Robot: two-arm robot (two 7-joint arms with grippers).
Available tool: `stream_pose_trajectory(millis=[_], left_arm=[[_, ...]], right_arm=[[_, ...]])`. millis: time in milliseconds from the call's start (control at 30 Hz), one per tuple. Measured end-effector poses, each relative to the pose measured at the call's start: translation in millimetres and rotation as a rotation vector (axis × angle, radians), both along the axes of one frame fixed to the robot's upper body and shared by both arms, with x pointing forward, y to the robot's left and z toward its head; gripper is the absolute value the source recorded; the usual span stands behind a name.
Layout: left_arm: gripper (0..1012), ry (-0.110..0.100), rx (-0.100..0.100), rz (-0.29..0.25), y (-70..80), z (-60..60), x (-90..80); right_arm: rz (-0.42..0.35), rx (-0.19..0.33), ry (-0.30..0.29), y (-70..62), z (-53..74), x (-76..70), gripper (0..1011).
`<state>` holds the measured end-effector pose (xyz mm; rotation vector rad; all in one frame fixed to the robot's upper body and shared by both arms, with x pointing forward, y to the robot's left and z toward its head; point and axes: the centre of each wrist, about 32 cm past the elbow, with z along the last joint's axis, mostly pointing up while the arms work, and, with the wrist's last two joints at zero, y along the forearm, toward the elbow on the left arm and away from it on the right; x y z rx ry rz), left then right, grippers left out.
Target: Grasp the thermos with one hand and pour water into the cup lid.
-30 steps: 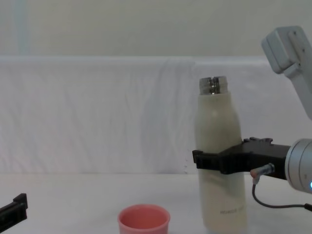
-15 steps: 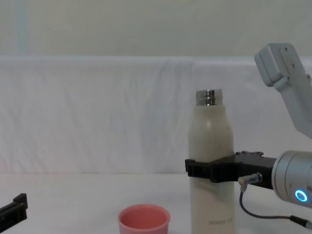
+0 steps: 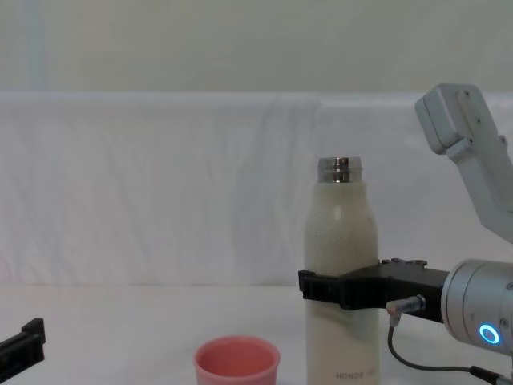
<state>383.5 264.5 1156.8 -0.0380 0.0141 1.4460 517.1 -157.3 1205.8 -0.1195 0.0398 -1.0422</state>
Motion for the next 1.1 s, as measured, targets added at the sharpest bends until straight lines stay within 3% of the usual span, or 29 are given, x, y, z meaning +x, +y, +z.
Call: stream_pose_trajectory(millis=[1100], left_arm=[[1001,0.000,0.000,0.000,0.0,0.0,0.0]], right_arm=[[0.019,-0.006,-0.025,-5.1,-10.3,-5.0,958]])
